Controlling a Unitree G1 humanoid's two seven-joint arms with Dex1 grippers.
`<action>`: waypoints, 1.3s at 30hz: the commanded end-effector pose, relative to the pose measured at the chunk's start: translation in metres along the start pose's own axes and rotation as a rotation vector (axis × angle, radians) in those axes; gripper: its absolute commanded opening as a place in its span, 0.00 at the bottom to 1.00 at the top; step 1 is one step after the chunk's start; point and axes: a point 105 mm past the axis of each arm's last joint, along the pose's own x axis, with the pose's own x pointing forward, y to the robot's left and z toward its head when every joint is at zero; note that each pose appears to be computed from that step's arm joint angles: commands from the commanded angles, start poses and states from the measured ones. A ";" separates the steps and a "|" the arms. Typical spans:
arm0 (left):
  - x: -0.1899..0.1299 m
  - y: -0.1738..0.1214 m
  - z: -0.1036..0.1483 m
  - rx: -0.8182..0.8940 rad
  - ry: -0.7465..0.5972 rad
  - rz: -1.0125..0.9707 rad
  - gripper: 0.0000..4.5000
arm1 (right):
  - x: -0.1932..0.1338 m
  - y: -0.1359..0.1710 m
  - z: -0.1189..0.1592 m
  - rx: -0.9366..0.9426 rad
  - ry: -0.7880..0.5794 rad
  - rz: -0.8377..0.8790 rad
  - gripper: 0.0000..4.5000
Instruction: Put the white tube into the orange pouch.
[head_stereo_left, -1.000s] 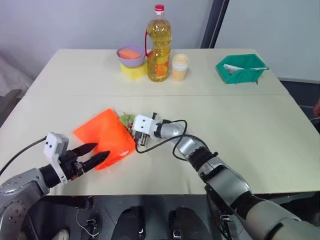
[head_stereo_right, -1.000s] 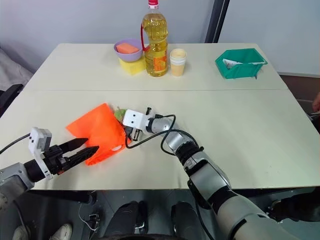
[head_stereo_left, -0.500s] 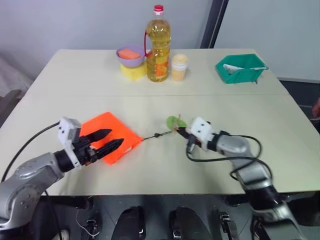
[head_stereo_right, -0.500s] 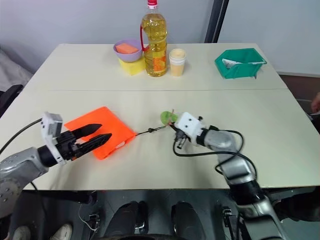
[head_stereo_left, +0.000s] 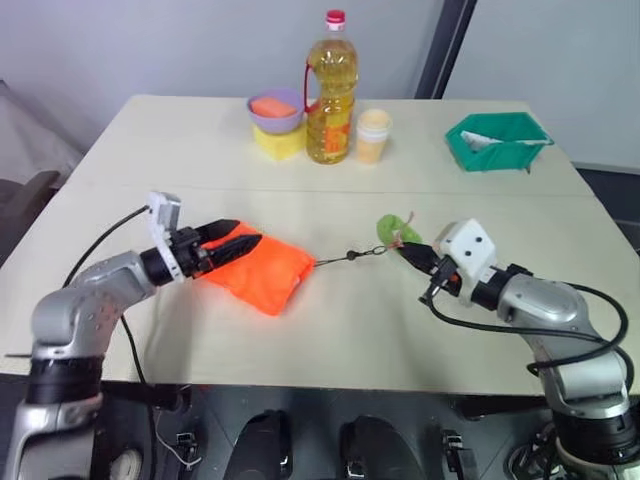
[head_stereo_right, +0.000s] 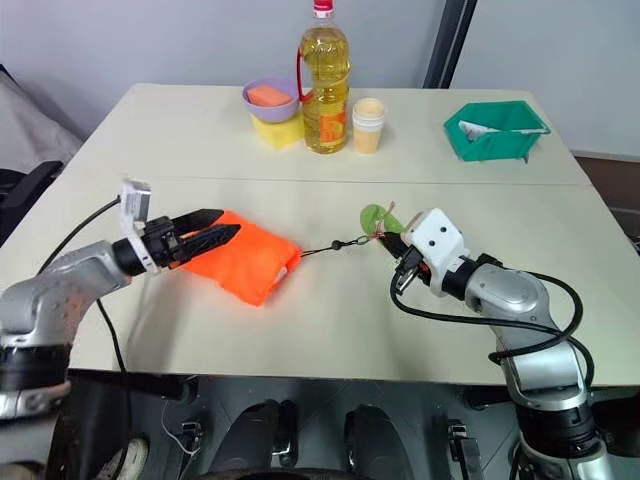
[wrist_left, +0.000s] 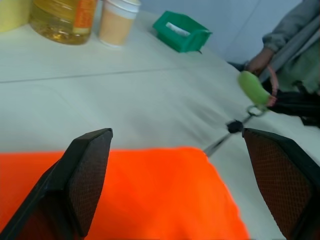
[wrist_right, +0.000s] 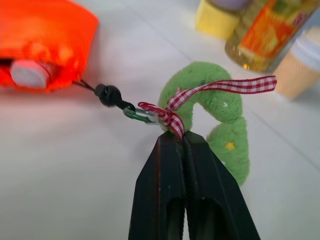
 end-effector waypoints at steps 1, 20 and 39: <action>0.013 -0.002 0.009 0.064 0.009 -0.084 0.99 | -0.005 -0.007 0.026 -0.062 -0.071 -0.044 0.00; 0.093 -0.044 -0.019 0.327 0.266 -0.554 0.99 | 0.015 0.003 0.041 -0.234 -0.092 0.066 0.00; 0.108 -0.038 -0.026 0.336 0.252 -0.544 0.99 | 0.009 -0.012 0.018 -0.238 -0.018 -0.004 0.00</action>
